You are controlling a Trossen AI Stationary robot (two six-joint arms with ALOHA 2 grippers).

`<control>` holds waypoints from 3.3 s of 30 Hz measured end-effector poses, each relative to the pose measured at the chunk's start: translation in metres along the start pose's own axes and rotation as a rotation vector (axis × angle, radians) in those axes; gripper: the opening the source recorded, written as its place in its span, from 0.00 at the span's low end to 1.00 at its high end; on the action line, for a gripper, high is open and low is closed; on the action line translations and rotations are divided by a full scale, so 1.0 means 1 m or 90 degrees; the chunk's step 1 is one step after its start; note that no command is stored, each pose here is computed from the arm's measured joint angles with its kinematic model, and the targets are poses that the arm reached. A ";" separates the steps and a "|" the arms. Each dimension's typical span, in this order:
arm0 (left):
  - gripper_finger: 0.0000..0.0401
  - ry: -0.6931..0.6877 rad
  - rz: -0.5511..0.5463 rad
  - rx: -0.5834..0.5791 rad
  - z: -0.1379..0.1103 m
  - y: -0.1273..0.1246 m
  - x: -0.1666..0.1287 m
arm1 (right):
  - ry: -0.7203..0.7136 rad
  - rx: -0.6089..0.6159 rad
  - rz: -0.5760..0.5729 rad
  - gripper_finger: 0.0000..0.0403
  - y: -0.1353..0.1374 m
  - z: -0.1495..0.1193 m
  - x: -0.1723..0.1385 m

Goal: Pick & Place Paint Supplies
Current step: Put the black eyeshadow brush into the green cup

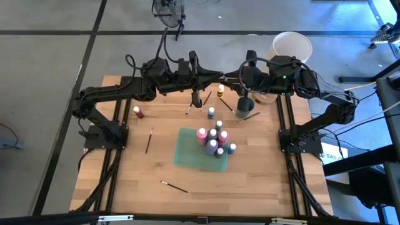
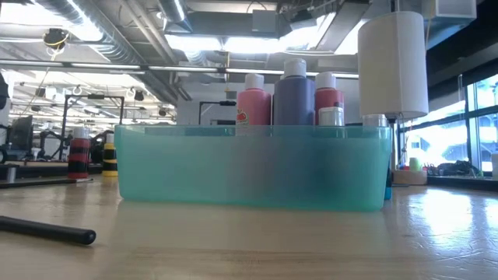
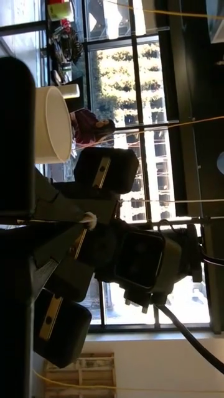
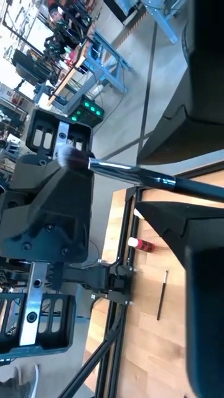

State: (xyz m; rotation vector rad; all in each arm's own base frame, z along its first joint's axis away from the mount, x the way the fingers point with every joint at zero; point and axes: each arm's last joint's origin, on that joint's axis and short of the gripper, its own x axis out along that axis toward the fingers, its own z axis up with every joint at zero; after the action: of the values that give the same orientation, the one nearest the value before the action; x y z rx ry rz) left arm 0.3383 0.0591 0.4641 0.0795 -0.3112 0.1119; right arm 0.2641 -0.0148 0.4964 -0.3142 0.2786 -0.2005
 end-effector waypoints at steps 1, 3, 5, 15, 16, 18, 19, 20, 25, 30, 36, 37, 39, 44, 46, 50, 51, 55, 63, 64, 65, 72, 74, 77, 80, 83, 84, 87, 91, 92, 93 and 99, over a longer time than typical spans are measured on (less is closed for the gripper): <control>0.00 0.000 0.000 0.000 0.000 0.000 0.000 | 0.001 0.000 0.000 0.26 0.000 0.000 0.000; 0.00 0.000 0.000 0.000 0.000 0.000 0.000 | 0.004 -0.001 0.001 0.24 0.000 -0.001 0.000; 0.00 0.000 0.000 0.000 0.000 0.000 0.000 | 0.004 -0.004 0.001 0.21 0.000 -0.001 0.000; 0.00 0.006 -0.009 0.007 -0.001 0.000 0.000 | 0.014 -0.024 0.000 0.08 0.000 -0.002 -0.001; 0.00 0.006 -0.009 0.006 -0.001 0.000 0.000 | 0.014 -0.024 0.000 0.08 0.000 -0.002 -0.001; 0.00 0.006 -0.009 0.006 -0.001 0.000 0.000 | 0.015 -0.025 0.001 0.08 0.000 -0.002 -0.001; 0.00 0.007 -0.009 0.006 -0.001 0.000 0.000 | 0.016 -0.025 0.001 0.08 0.000 -0.002 -0.001; 0.00 0.008 -0.006 0.006 -0.001 0.000 0.000 | 0.018 -0.025 0.002 0.08 0.000 -0.003 -0.001; 0.03 0.007 -0.003 0.037 -0.001 0.000 0.000 | 0.024 -0.026 -0.003 0.07 0.000 -0.003 -0.003; 0.12 -0.001 0.010 0.039 0.001 0.001 0.000 | 0.020 -0.007 -0.004 0.07 -0.005 0.002 -0.018; 0.25 0.002 0.056 0.039 0.001 0.003 0.000 | 0.061 0.022 -0.045 0.07 -0.015 0.004 -0.052; 0.26 0.004 0.066 0.039 0.001 0.004 0.000 | 0.058 0.045 -0.051 0.07 -0.018 0.005 -0.062; 0.29 0.007 0.079 0.039 0.000 0.004 0.000 | 0.035 0.094 -0.047 0.07 -0.024 0.008 -0.086; 0.32 0.012 0.101 0.069 0.000 0.005 -0.001 | -0.079 0.175 -0.040 0.07 -0.040 0.012 -0.161; 0.32 0.020 0.122 0.106 0.000 0.006 -0.001 | -0.118 0.208 -0.045 0.07 -0.045 0.007 -0.192; 0.31 0.036 0.171 0.169 -0.001 0.009 -0.001 | -0.138 0.231 -0.032 0.07 -0.050 -0.019 -0.253; 0.31 0.040 0.181 0.174 -0.001 0.009 -0.001 | -0.137 0.246 -0.030 0.08 -0.051 -0.027 -0.267; 0.30 0.044 0.202 0.173 -0.001 0.012 -0.002 | -0.129 0.316 -0.026 0.08 -0.050 -0.057 -0.305; 0.30 0.043 0.226 0.143 -0.002 0.025 -0.003 | -0.029 0.369 0.054 0.08 -0.031 -0.109 -0.304; 0.30 0.046 0.229 0.132 -0.003 0.026 -0.004 | -0.016 0.366 0.077 0.08 -0.027 -0.115 -0.300; 0.30 0.049 0.231 0.121 -0.003 0.028 -0.004 | -0.002 0.364 0.096 0.08 -0.023 -0.121 -0.294; 0.30 0.005 0.241 -0.036 -0.001 0.032 -0.004 | 0.064 0.375 0.238 0.08 0.006 -0.157 -0.244; 0.29 -0.036 0.231 -0.084 0.004 0.030 -0.004 | 0.071 0.374 0.253 0.08 0.012 -0.166 -0.231; 0.29 -0.064 0.187 -0.111 0.009 0.028 -0.005 | 0.073 0.359 0.272 0.08 0.019 -0.176 -0.215; 0.29 -0.063 0.135 -0.112 0.010 0.023 -0.004 | 0.090 0.354 0.290 0.08 0.026 -0.186 -0.203; 0.29 -0.052 0.078 -0.115 0.010 0.015 -0.004 | 0.100 0.346 0.302 0.08 0.033 -0.198 -0.190; 0.29 -0.047 0.063 -0.116 0.009 0.013 -0.003 | 0.096 0.347 0.302 0.08 0.035 -0.201 -0.186; 0.29 -0.045 0.045 -0.106 0.009 0.007 -0.003 | 0.077 0.392 0.246 0.08 0.039 -0.208 -0.169; 0.28 -0.049 0.043 -0.049 0.017 0.008 -0.009 | 0.031 0.425 0.164 0.08 0.041 -0.215 -0.148; 0.28 -0.059 0.045 -0.025 0.023 0.009 -0.013 | 0.014 0.426 0.138 0.08 0.041 -0.216 -0.143; 0.28 -0.068 0.051 -0.001 0.029 0.010 -0.017 | 0.000 0.429 0.103 0.08 0.041 -0.218 -0.138; 0.27 -0.035 0.086 0.031 0.058 0.024 -0.049 | -0.053 0.456 -0.139 0.08 0.043 -0.240 -0.108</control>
State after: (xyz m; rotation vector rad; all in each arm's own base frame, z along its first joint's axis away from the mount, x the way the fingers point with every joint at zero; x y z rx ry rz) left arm 0.2715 0.0724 0.5049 0.1105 -0.3692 0.2512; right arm 0.0969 -0.0151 0.2882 0.3590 0.0755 -0.4828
